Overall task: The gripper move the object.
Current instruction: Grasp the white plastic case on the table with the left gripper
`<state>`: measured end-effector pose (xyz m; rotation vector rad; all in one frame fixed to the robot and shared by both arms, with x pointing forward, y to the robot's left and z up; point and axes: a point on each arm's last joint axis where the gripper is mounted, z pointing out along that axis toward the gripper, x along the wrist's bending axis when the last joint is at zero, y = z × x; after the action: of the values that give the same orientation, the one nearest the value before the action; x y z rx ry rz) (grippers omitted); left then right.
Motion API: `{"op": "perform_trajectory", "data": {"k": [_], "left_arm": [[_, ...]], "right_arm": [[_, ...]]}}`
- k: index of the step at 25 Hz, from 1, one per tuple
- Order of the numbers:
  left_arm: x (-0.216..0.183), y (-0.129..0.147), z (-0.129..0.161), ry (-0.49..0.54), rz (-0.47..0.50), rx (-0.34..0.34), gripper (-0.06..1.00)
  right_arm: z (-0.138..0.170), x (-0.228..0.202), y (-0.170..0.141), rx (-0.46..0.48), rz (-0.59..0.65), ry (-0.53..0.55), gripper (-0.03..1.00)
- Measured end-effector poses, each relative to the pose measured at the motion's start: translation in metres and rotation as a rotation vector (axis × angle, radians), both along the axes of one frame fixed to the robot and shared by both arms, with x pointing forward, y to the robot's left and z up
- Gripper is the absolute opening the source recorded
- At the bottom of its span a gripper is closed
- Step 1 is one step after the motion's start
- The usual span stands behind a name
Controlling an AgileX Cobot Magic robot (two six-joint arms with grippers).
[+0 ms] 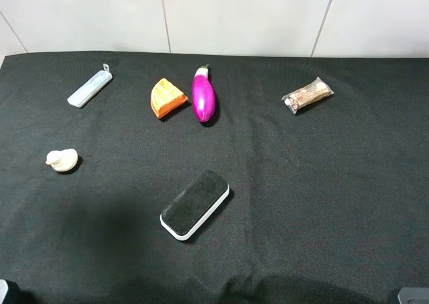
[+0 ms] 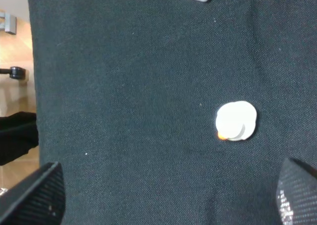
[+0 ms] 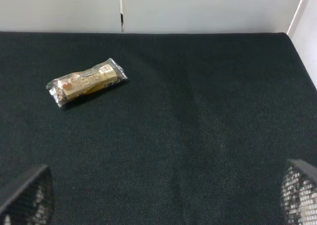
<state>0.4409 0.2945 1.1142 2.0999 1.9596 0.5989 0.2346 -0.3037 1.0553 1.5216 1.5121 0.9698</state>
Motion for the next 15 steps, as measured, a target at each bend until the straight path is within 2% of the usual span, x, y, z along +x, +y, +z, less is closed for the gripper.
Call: {"op": "perform_trajectory", "data": {"k": [9, 15], "left_arm": [[0.058, -0.004, -0.010, 0.074, -0.038, 0.033, 0.91], [0.092, 0.005, -0.028, 0.100, -0.047, 0.042, 0.91]], "right_arm": [[0.000, 0.000, 0.000, 0.000, 0.000, 0.000, 0.69], [0.000, 0.000, 0.000, 0.000, 0.000, 0.000, 0.69]]}}
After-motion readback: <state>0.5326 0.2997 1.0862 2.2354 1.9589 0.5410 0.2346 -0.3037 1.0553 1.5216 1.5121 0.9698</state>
